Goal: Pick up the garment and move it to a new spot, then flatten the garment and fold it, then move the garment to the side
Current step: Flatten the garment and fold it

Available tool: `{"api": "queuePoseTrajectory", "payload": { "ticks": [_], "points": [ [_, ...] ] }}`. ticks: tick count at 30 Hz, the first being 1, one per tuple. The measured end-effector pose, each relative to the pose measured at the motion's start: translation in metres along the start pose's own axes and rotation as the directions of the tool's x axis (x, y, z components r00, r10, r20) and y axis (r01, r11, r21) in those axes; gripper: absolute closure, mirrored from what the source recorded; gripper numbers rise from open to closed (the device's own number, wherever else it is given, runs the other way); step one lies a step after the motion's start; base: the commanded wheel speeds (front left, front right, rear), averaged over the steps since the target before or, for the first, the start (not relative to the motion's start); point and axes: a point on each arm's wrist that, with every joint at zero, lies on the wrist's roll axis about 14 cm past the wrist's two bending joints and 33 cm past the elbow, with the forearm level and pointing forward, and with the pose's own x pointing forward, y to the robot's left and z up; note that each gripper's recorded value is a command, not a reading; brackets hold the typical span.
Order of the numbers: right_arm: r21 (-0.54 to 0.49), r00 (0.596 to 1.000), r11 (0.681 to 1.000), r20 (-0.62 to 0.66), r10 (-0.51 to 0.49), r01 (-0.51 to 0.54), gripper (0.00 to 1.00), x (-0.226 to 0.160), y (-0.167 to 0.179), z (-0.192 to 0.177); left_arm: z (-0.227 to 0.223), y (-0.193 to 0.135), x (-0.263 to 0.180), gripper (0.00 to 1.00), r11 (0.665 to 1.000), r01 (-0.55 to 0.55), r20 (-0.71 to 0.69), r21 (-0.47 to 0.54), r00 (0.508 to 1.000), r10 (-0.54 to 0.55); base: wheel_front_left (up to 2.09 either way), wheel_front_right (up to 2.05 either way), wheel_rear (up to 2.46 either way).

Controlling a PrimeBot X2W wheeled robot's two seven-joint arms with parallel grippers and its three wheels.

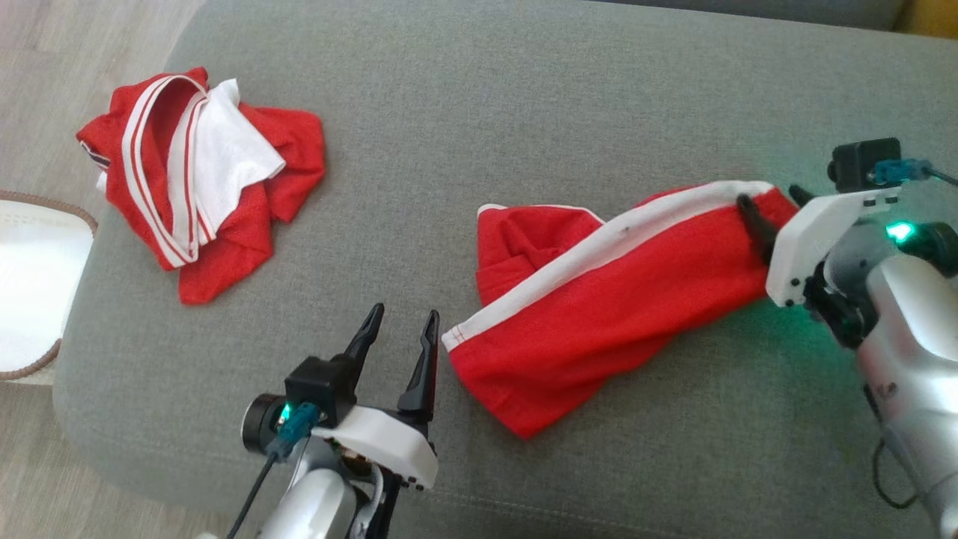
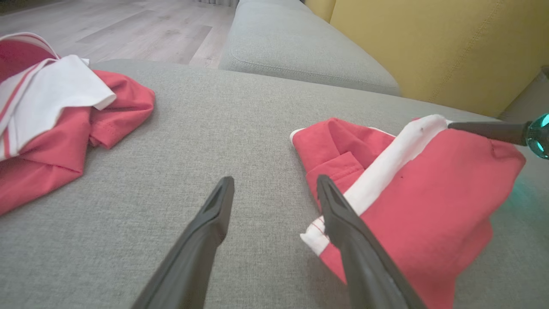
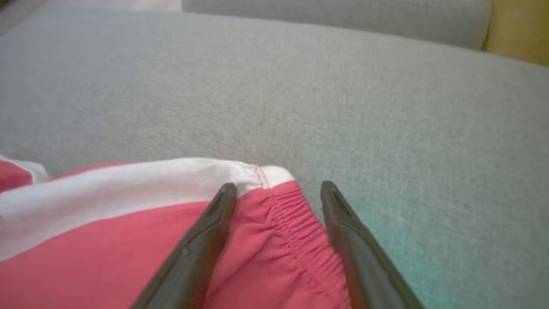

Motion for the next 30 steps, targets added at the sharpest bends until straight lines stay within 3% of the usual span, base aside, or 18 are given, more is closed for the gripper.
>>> {"api": "queuePoseTrajectory", "payload": {
  "ticks": [4, 5, 6, 7, 13, 16, 20, 23, 30],
  "points": [
    [0.012, 0.992, 1.000, -0.124, 0.020, -0.019, 0.00, -0.001, 0.000, -0.020, 0.002, 0.000, 0.002, 0.00, 1.000, 0.001, 0.005, -0.001, 1.000, -0.001, 0.00, 0.00, 0.00],
    [0.016, 0.989, 0.999, -0.143, 0.035, -0.033, 0.15, -0.001, 0.004, -0.023, 0.001, 0.000, 0.002, 0.00, 1.000, 0.000, 0.004, -0.007, 1.000, 0.000, 0.00, 0.00, 0.00],
    [0.016, 0.987, 0.999, -0.151, 0.047, -0.045, 0.67, -0.001, 0.006, -0.023, 0.001, 0.000, 0.002, 0.00, 1.000, -0.001, 0.003, -0.009, 1.000, 0.001, 0.00, 0.00, 0.00],
    [0.021, 0.986, 0.998, -0.154, 0.060, -0.057, 1.00, -0.001, 0.009, -0.023, 0.001, 0.000, 0.003, 0.00, 1.000, -0.001, 0.002, -0.009, 1.000, 0.001, 0.00, 0.00, 0.00],
    [0.046, 0.989, 0.996, -0.126, 0.076, -0.071, 1.00, -0.006, 0.007, -0.022, 0.001, 0.000, 0.005, 0.00, 1.000, -0.002, 0.003, -0.009, 1.000, 0.002, 0.00, 0.00, 0.00],
    [0.072, 0.999, 0.996, -0.003, 0.049, -0.049, 1.00, -0.012, -0.003, -0.004, 0.003, -0.003, 0.008, 0.00, 1.000, 0.010, 0.008, -0.008, 1.000, -0.010, 0.00, 0.00, 0.00],
    [0.140, 0.983, 0.990, 0.185, -0.007, -0.019, 1.00, -0.029, -0.018, 0.014, 0.007, -0.013, 0.011, 0.00, 0.999, 0.041, 0.021, -0.003, 0.999, -0.041, 0.00, 0.00, 0.00],
    [0.205, 0.966, 0.979, 0.249, -0.069, 0.017, 1.00, -0.047, -0.029, -0.002, 0.011, -0.022, 0.014, 0.00, 0.997, 0.071, 0.032, 0.005, 0.997, -0.071, 0.00, 0.00, 0.00],
    [0.309, 0.946, 0.944, 0.253, -0.203, 0.119, 1.00, -0.089, -0.044, -0.066, 0.016, -0.042, 0.019, 0.00, 0.991, 0.135, 0.048, 0.015, 0.990, -0.135, 0.00, 0.00, 0.00]
  ]
}}
